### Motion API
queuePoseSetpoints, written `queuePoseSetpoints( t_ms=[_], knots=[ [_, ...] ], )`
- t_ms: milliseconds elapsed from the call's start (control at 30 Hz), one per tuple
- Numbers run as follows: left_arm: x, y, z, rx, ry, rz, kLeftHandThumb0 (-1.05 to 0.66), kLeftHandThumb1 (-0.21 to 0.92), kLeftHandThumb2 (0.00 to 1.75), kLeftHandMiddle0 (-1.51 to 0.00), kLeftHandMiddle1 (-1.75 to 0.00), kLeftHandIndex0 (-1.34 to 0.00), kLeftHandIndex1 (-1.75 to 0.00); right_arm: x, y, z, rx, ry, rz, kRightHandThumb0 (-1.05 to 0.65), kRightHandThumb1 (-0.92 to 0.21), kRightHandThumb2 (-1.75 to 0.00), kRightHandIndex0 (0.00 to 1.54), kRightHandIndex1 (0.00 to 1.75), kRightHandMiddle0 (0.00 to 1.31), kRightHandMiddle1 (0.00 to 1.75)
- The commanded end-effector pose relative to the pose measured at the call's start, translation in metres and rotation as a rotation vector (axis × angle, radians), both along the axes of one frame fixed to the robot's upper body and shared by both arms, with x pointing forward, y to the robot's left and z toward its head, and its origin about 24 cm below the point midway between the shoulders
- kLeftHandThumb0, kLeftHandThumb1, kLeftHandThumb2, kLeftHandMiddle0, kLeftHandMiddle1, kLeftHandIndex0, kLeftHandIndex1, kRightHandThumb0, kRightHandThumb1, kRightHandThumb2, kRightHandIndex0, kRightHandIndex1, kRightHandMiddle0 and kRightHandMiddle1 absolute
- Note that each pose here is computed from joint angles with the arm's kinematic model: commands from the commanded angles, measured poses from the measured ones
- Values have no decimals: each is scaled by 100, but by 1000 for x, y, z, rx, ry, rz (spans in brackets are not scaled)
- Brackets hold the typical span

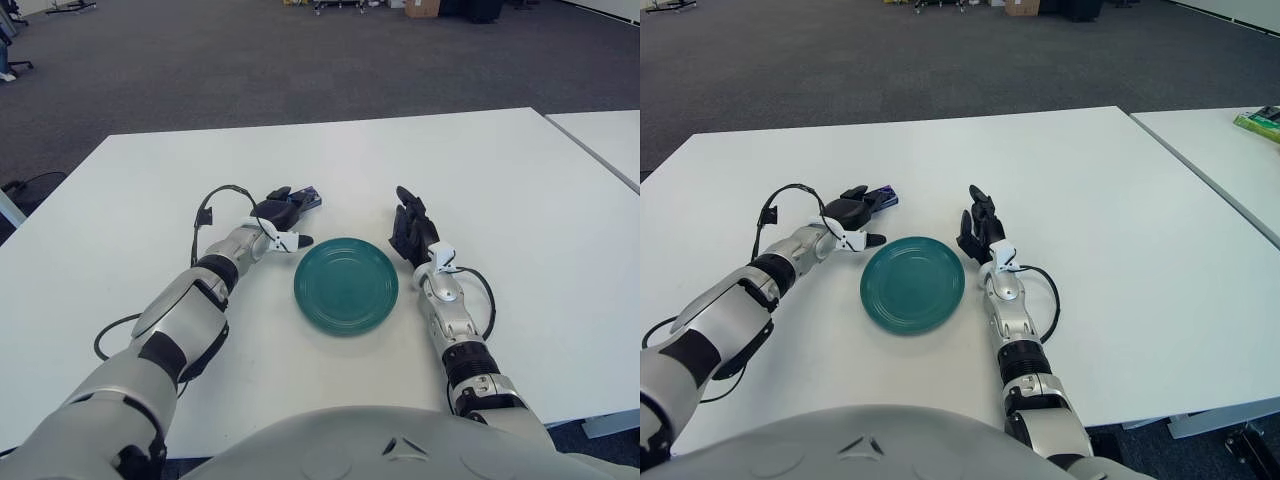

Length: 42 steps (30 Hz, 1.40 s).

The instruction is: Put the gum into the plate.

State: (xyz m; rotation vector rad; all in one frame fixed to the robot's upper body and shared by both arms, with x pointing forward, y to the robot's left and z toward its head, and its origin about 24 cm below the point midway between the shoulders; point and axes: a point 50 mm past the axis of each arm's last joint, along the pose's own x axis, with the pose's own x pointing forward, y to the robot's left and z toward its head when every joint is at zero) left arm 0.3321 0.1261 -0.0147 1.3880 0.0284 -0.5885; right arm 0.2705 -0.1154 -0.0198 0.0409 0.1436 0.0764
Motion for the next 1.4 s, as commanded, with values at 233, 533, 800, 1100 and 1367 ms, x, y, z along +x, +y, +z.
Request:
queuePoseSetpoints(
  t_ms=[233,533,800,1100,1367],
  knots=[
    [-17,13,-27,38,74,149,-105,92,59,0,0,0,-34,-46,-6,-62,-13,356,-24,-74,-92,-86,14,0,0,35],
    [-15,13,-22,-63,-55,299,-105,92,59,-11,-3,0,-74,-47,-5,-62,-26,339,3,-76,-92,-87,13,0,0,37],
    [-14,12,-21,-129,-71,371,-105,92,58,-34,-12,0,-111,-47,-5,-61,-20,332,-1,-76,-92,-87,13,0,0,35],
    [-12,12,-22,-39,-13,328,-102,92,61,-64,-170,-29,-143,-47,-5,-61,-2,343,-11,-75,-92,-86,13,0,0,31],
    [-12,11,-20,7,-14,262,-96,92,60,-96,-174,-56,-164,-48,-4,-62,-18,344,-5,-75,-92,-87,11,0,0,31]
  ],
)
